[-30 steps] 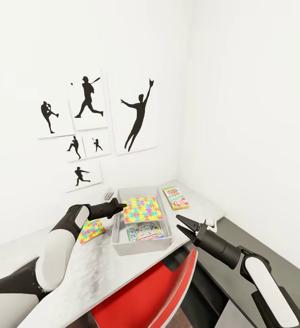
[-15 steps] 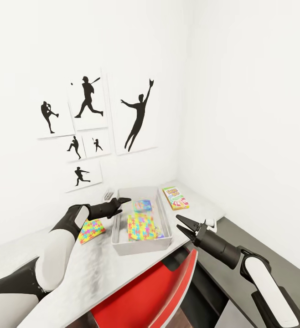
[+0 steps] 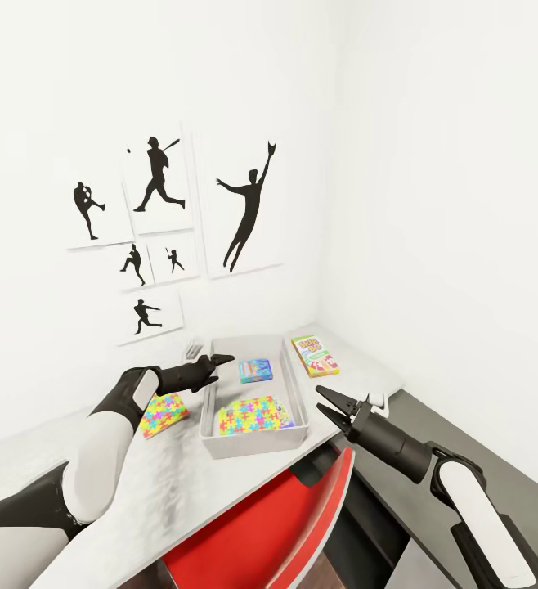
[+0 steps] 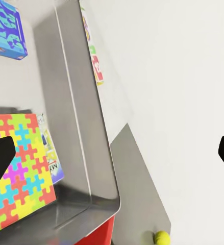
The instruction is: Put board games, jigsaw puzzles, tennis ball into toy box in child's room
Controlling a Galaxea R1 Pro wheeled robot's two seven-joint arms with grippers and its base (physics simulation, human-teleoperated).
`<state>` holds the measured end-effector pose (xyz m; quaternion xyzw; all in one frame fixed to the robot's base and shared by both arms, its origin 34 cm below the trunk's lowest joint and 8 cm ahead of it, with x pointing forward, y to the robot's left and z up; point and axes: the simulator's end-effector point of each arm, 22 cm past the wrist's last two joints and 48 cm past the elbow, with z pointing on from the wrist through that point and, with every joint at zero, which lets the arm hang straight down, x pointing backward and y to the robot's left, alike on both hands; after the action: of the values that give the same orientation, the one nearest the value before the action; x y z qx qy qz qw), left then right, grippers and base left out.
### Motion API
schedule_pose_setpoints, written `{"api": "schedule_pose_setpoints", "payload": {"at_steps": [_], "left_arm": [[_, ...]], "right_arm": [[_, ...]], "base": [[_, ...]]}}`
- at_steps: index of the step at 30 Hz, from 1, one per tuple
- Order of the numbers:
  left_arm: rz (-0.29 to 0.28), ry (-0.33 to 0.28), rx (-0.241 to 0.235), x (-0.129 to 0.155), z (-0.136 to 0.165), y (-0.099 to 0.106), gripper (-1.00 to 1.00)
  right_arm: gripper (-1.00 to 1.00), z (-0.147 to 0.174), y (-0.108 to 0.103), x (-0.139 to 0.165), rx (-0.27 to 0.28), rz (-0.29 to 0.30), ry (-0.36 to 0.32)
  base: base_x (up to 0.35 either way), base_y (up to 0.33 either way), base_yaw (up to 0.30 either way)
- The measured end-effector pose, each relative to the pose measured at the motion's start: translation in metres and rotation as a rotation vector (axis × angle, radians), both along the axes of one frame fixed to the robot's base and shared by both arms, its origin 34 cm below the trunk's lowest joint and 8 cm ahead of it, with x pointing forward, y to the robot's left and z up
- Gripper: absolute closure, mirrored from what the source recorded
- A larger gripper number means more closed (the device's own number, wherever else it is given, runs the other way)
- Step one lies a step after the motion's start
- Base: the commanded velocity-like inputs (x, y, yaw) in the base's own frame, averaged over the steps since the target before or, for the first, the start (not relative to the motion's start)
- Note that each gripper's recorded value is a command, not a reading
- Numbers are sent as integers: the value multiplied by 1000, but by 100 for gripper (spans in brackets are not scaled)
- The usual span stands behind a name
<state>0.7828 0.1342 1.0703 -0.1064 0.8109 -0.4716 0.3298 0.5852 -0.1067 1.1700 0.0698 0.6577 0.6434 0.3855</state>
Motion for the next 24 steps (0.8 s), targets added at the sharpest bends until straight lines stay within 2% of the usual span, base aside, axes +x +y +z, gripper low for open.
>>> {"api": "schedule_pose_setpoints", "payload": {"at_steps": [8,14,18,19,21,24], "left_arm": [[2,-13,-17,1,6,3,-100],[15,-24,-20,3,10,19,-100],[-4,-66,-63,1,24,29,-100],[-20,-92,-94,-1,33,33,-100],[-32,-118,-120,-3,41,39,-100],[-39,-144,-143,-6,50,51,-100]], "right_arm": [[-100,3,0,-1,10,4,-10],[-100,6,0,-2,20,7,-20],[-100,7,0,-2,21,8,-22],[-100,6,0,-2,21,8,-21],[-100,6,0,-2,21,7,-21],[-100,6,0,-2,21,7,-20]], "base": [[0,0,0],[0,0,0],[0,0,0],[0,0,0],[0,0,0],[0,0,0]]}}
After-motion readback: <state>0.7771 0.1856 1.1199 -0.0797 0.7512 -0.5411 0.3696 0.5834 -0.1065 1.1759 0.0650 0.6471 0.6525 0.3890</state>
